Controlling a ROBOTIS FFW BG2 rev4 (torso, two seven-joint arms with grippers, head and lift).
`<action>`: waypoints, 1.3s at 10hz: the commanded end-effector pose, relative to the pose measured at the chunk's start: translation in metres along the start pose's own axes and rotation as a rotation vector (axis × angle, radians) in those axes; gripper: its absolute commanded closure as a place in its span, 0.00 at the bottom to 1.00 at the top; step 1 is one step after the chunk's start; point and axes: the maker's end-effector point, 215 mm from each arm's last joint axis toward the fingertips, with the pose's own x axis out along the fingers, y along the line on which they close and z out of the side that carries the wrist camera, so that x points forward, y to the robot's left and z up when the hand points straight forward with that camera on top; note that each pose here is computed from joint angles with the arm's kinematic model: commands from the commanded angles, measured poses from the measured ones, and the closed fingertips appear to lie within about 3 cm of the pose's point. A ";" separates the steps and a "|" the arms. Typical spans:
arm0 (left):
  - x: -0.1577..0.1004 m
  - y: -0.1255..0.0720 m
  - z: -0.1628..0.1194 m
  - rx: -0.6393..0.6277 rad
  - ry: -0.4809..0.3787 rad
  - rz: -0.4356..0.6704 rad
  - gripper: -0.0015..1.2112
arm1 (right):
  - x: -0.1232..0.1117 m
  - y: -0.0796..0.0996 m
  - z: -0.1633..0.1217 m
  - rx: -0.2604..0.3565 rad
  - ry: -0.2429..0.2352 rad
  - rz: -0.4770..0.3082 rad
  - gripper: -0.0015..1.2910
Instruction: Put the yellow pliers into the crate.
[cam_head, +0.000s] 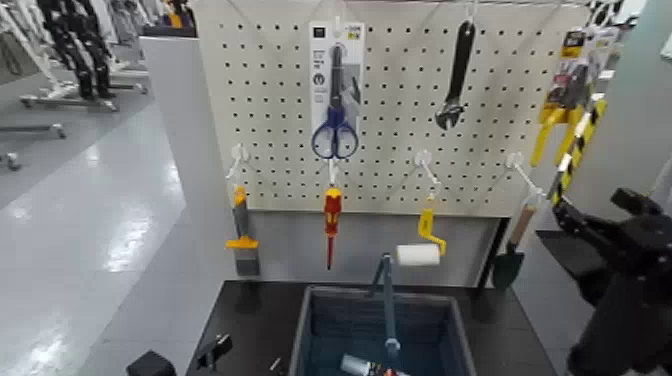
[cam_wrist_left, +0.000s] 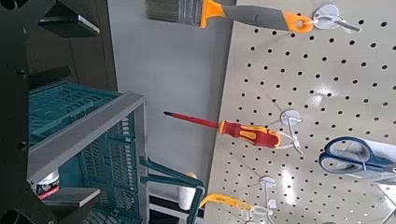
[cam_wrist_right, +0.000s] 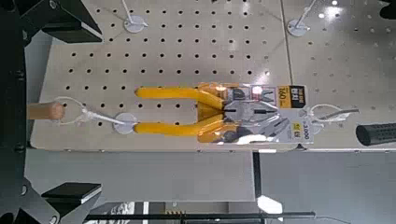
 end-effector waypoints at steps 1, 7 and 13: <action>0.002 -0.002 0.001 0.002 0.000 -0.007 0.08 | 0.023 -0.006 0.033 -0.011 -0.036 0.047 0.13; 0.004 -0.003 0.001 -0.001 0.000 -0.011 0.08 | 0.058 -0.010 0.091 -0.032 -0.079 0.156 0.18; 0.006 -0.006 0.003 0.001 -0.001 -0.021 0.09 | 0.085 -0.009 0.115 0.079 -0.097 0.359 0.20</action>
